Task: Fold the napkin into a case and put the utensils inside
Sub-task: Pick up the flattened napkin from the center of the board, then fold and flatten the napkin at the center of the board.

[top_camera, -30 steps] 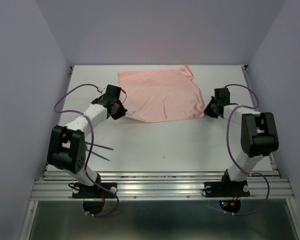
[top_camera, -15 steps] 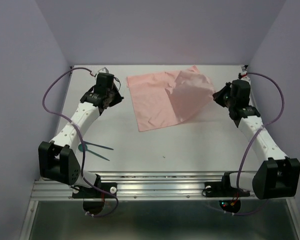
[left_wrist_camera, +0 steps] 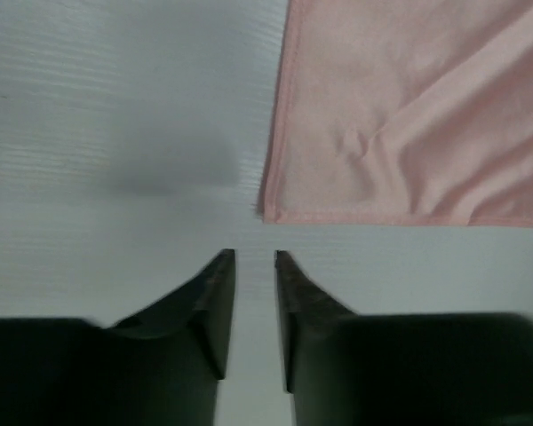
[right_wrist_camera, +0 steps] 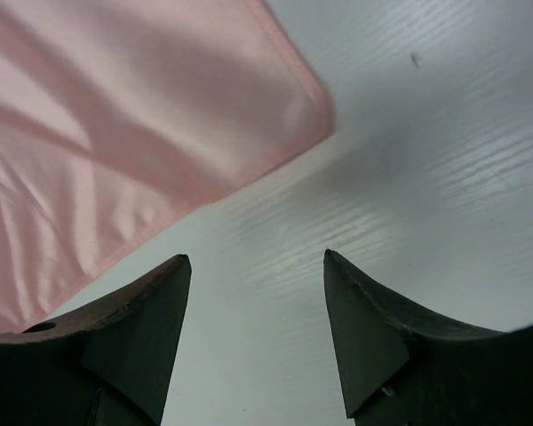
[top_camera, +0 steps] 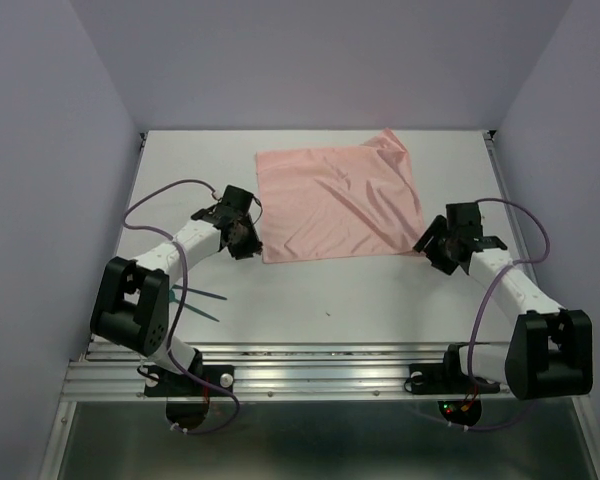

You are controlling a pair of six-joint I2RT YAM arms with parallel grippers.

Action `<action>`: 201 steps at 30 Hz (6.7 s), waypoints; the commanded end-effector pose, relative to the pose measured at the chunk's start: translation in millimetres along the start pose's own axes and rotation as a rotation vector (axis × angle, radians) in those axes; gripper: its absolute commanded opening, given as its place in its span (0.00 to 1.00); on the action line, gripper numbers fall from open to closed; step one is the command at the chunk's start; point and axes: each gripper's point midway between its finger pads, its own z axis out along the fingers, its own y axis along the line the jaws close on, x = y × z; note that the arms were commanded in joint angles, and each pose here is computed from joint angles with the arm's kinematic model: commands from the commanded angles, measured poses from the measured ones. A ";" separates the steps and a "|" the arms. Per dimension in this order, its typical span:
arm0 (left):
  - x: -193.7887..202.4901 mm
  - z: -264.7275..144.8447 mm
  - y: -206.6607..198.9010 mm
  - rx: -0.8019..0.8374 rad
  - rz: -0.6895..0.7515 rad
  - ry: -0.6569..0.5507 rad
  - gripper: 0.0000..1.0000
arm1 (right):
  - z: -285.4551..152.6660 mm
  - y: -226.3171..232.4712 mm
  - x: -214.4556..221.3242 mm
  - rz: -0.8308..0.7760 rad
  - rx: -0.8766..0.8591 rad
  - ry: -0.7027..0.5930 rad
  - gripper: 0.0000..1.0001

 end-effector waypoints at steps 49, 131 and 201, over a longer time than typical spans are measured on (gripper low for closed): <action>-22.3 13.6 -9.4 -0.096 0.009 -0.102 0.00 | -7.4 4.7 -42.3 -0.059 0.047 -0.129 0.73; -176.2 -483.4 -87.7 0.713 0.166 -1.190 0.00 | -429.3 125.6 -213.5 -0.015 -0.647 -1.038 0.01; -47.3 -40.3 -29.6 0.348 0.076 -0.090 0.00 | -19.9 45.5 -64.7 -0.081 -0.133 -0.090 0.01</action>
